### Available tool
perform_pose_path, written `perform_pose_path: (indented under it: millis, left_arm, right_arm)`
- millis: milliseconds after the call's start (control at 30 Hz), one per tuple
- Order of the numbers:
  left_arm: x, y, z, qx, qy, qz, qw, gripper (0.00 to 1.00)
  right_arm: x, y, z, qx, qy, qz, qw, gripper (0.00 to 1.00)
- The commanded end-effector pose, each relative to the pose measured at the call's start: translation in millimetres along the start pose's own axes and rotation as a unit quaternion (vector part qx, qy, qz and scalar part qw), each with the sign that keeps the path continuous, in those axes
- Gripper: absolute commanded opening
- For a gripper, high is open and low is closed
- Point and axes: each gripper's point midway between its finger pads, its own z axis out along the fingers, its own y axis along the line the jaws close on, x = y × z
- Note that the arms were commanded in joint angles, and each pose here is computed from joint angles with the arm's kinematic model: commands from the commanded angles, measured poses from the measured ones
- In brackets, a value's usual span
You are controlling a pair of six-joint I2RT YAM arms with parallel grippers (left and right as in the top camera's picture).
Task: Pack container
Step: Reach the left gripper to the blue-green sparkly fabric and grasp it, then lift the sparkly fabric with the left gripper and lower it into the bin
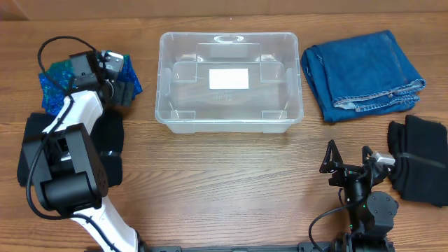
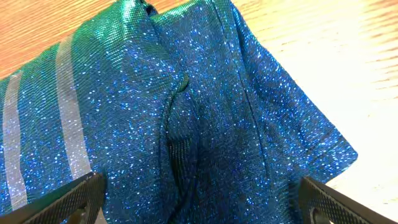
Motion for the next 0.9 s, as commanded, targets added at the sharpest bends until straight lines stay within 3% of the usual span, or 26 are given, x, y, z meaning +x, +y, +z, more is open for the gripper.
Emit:
perform_pose_path:
  millis: [0, 100, 133, 167, 200, 233, 267, 300, 400, 500, 667, 867]
  left_arm:
    - [14, 2, 17, -0.016, 0.028, 0.023, 0.999, 1.00]
    - [23, 3, 25, -0.025, 0.044, 0.024, 0.998, 0.99]
    - [28, 3, 29, -0.026, 0.051, 0.022, 0.998, 0.96]
    - [29, 3, 30, -0.029, 0.053, 0.015, 0.998, 0.86]
    - [30, 2, 31, -0.029, 0.055, 0.009, 0.998, 0.72]
    - [29, 3, 31, -0.031, 0.053, -0.006, 0.998, 0.37]
    - [28, 5, 31, -0.039, 0.049, -0.035, 0.997, 0.15]
    - [28, 11, 31, -0.058, 0.048, -0.084, 0.994, 0.04]
    - [18, 24, 23, -0.085, 0.035, -0.198, 0.976, 0.04]
    - [-24, 40, -6, -0.073, 0.015, -0.263, 0.962, 0.04]
    - [-113, 62, -93, -0.016, -0.019, -0.290, 0.957, 0.04]
    - [-179, 65, -199, 0.045, -0.093, -0.278, 0.955, 0.04]
  right_arm:
    - [-6, 3, -2, -0.003, -0.006, -0.001, 1.000, 1.00]
    - [-6, 3, -2, -0.003, -0.006, -0.001, 1.000, 1.00]
    - [-6, 3, -2, -0.003, -0.006, -0.001, 1.000, 1.00]
    - [-6, 3, -2, -0.003, -0.006, -0.001, 1.000, 1.00]
    - [-6, 3, -2, -0.003, -0.006, -0.001, 1.000, 1.00]
    - [-6, 3, -2, -0.003, -0.006, -0.001, 1.000, 1.00]
    - [-6, 3, -2, -0.003, -0.006, -0.001, 1.000, 1.00]
    - [-6, 3, -2, -0.003, -0.006, -0.001, 1.000, 1.00]
    - [-6, 3, -2, -0.003, -0.006, -0.001, 1.000, 1.00]
    - [-6, 3, -2, -0.003, -0.006, -0.001, 1.000, 1.00]
    - [-6, 3, -2, -0.003, -0.006, -0.001, 1.000, 1.00]
    - [-6, 3, -2, -0.003, -0.006, -0.001, 1.000, 1.00]
